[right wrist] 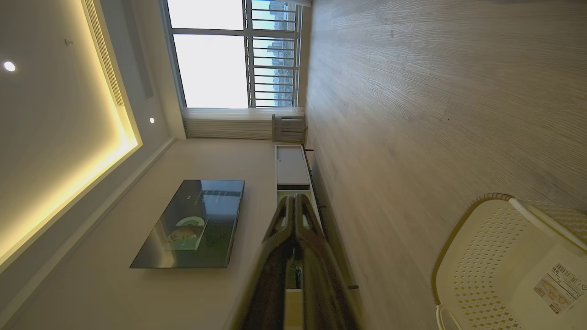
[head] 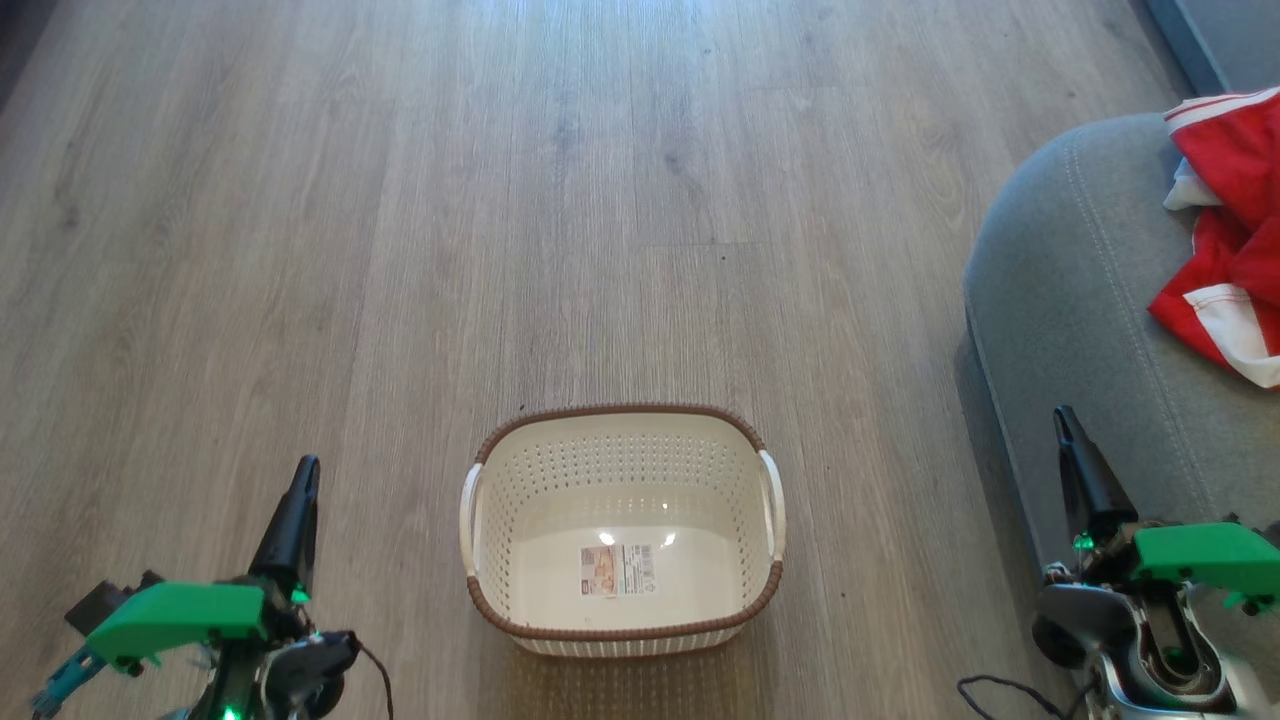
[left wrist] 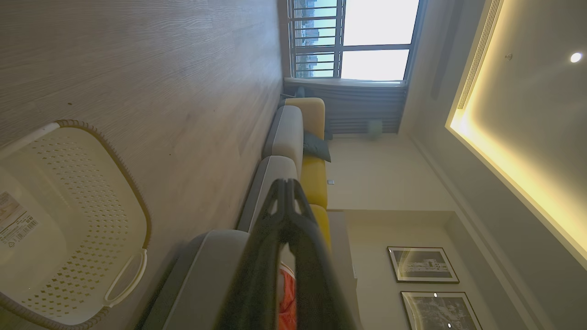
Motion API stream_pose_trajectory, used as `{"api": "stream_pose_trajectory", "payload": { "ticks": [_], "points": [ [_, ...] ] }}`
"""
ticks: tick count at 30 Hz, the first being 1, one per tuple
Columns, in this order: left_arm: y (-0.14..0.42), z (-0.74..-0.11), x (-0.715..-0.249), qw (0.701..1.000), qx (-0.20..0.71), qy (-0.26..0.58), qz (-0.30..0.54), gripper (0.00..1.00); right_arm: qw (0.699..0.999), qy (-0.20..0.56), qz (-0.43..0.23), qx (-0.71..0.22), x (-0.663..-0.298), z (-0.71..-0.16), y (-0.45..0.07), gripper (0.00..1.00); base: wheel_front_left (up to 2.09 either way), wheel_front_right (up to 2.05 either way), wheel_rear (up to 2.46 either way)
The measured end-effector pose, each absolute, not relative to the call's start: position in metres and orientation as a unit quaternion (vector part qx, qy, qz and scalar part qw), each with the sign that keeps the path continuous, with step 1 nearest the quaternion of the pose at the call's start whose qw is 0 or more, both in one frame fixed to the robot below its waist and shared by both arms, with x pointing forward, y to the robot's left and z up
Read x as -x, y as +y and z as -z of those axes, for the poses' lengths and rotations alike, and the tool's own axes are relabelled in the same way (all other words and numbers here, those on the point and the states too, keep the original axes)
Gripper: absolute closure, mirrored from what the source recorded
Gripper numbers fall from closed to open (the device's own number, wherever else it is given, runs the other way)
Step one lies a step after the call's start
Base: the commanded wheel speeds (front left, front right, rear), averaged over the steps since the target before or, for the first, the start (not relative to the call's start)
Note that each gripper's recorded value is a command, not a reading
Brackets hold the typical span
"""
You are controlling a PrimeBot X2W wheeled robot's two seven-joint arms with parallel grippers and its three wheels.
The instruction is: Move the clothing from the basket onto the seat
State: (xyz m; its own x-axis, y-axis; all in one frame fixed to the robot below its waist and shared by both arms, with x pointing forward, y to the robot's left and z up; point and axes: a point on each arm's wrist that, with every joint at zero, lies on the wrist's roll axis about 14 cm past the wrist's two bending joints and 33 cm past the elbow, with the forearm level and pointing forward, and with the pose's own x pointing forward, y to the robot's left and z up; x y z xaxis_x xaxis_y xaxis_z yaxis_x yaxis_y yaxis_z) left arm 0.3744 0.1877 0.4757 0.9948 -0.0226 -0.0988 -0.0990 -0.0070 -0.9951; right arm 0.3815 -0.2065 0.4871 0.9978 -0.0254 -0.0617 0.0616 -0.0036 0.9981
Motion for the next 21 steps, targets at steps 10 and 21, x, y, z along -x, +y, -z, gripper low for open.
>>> {"api": "stream_pose_trajectory", "payload": {
  "ticks": [10, 21],
  "points": [
    [0.1877, -0.4757, -0.3744, 0.703, 0.709, 0.043, -0.027, 1.00, 0.706, 0.013, 0.031, -0.708, -0.3815, -0.4871, -0.2064, 1.00, 0.00, 0.00, 0.00],
    [0.1877, -0.4757, -0.3744, 0.703, 0.709, 0.043, -0.027, 1.00, 0.706, 0.013, 0.031, -0.708, -0.3815, -0.4871, -0.2064, 1.00, 0.00, 0.00, 0.00]
  ]
}}
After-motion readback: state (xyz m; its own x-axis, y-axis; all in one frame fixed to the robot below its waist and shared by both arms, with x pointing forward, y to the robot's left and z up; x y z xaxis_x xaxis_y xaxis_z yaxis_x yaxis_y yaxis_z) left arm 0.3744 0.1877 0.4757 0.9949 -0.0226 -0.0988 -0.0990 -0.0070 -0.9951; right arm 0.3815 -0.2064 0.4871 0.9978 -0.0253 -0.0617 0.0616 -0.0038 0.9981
